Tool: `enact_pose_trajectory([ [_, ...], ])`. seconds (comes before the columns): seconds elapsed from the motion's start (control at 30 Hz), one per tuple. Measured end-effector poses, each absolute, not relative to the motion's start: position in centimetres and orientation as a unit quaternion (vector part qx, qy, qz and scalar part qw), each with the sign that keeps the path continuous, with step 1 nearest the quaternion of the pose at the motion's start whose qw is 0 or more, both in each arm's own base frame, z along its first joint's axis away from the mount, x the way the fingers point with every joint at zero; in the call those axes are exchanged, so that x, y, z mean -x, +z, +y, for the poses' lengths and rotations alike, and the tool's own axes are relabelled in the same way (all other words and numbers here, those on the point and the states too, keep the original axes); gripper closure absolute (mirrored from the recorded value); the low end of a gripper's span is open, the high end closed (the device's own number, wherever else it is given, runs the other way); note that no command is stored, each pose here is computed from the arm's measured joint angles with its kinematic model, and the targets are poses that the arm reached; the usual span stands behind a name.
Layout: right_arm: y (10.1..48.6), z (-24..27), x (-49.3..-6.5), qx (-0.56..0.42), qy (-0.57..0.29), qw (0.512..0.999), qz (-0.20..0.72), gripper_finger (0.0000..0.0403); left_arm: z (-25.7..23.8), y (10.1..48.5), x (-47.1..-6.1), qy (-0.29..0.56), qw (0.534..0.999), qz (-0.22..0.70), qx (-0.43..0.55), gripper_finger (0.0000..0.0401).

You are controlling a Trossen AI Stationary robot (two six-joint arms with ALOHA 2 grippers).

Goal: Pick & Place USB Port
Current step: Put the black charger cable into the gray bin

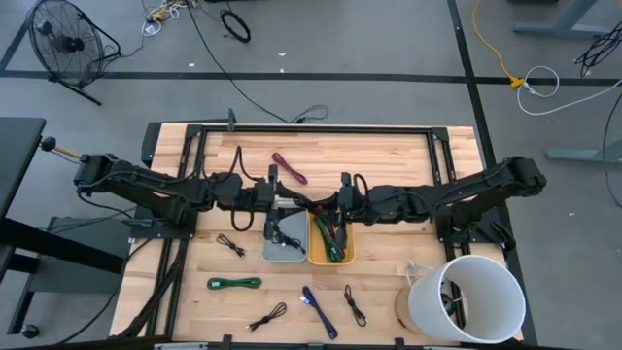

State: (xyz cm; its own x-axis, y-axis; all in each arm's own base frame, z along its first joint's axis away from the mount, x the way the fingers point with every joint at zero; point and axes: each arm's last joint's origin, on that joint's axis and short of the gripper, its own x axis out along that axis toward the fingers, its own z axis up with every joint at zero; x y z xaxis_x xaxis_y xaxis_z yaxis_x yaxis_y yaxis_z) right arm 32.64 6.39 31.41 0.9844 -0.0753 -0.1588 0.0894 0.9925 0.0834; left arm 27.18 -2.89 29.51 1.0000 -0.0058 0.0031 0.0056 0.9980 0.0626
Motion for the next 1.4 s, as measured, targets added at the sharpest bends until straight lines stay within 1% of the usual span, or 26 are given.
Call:
enact_pose_trajectory([
  [0.2,31.2,6.3,-32.7,-0.045,-0.041,0.995,0.083,0.037,-3.0,29.8,-27.2,-0.024,0.999,-0.016,-0.029,0.0261],
  [0.33,31.3,6.3,-32.7,-0.043,-0.04,0.995,0.083,0.037,-3.0,29.9,-27.2,-0.027,0.999,-0.019,-0.029,0.0272],
  [0.43,31.1,6.3,-32.9,-0.042,-0.04,0.995,0.084,0.037,-3.0,29.8,-27.2,-0.028,0.999,-0.019,-0.024,0.0294],
  [0.57,30.9,6.3,-33.0,-0.038,-0.037,0.995,0.088,0.037,-3.1,29.8,-27.1,-0.033,0.999,-0.018,-0.018,0.0351],
  [0.73,30.9,6.3,-33.0,-0.034,-0.035,0.995,0.089,0.0367,-3.1,29.8,-27.1,-0.044,0.999,-0.019,-0.017,0.0353],
  [0.8,30.9,6.3,-33.0,-0.034,-0.036,0.995,0.089,0.0344,-3.1,29.8,-27.1,-0.044,0.999,-0.019,-0.018,0.0353],
  [1.0,30.6,6.1,-33.1,-0.032,-0.056,0.994,0.094,0.0247,-3.0,29.9,-27.2,-0.032,0.999,-0.022,-0.019,0.0353],
  [1.1,30.6,6.1,-33.1,-0.031,-0.055,0.994,0.094,0.021,-3.0,29.5,-27.2,-0.027,0.999,-0.003,-0.019,0.0353],
  [1.23,30.7,6.1,-33.1,-0.031,-0.054,0.994,0.092,0.0179,-2.8,28.9,-27.2,-0.009,0.999,0.033,-0.02,0.0353],
  [1.4,30.7,6.1,-33.1,-0.03,-0.054,0.994,0.092,0.0167,-2.7,27.8,-27.0,0.017,0.996,0.088,-0.014,0.0353],
])
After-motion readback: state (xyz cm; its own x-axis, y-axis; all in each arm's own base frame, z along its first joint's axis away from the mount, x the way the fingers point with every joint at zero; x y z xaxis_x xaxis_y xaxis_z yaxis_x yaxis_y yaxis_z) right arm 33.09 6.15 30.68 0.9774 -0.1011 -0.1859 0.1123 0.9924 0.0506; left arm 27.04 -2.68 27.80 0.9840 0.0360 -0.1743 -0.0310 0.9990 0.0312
